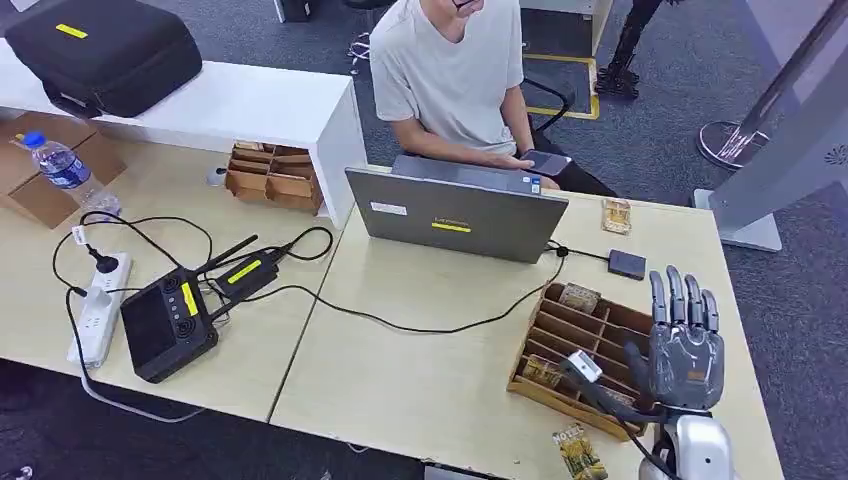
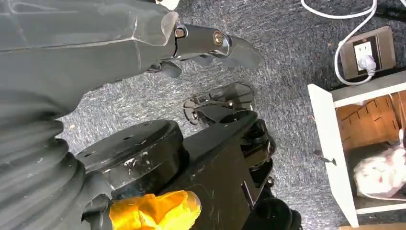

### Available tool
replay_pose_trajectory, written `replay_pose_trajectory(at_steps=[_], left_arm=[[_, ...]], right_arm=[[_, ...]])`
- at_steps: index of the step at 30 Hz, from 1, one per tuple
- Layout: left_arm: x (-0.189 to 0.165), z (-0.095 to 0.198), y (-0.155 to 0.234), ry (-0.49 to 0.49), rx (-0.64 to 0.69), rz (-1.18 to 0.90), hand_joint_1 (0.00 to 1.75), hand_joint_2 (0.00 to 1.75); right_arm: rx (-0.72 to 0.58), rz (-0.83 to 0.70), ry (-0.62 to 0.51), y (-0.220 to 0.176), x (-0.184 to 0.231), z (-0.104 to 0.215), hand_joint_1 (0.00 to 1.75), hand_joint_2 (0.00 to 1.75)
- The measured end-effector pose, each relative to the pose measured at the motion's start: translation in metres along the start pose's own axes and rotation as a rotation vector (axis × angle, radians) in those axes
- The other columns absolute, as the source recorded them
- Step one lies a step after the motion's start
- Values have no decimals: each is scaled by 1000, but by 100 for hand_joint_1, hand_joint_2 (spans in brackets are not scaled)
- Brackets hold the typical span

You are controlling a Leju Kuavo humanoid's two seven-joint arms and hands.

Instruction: Pass the card to the sensor for recognition and then transmit it.

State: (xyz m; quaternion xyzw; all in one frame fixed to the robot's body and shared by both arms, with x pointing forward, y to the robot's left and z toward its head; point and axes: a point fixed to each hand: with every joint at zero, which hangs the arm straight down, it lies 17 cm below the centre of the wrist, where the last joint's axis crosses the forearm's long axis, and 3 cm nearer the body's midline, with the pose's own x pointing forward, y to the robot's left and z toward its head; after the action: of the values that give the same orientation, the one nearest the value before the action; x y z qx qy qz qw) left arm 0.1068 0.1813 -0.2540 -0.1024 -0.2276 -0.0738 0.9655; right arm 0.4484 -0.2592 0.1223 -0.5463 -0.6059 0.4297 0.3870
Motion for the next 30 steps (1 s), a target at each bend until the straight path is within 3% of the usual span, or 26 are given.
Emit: replay_pose_trajectory(at_steps=[5,6,7,30], left_arm=[[0,0,0,0,0,0,0,175],[0,0,0,0,0,0,0,175],[0,0,0,0,0,0,0,175],[1,0,0,-3,5,13,0,175]], right_arm=[[0,0,0,0,0,0,0,175],[0,1,0,0,0,0,164,175],[1,0,1,0,0,0,175,175],[51,-61,7,8,-6,10,175,175]])
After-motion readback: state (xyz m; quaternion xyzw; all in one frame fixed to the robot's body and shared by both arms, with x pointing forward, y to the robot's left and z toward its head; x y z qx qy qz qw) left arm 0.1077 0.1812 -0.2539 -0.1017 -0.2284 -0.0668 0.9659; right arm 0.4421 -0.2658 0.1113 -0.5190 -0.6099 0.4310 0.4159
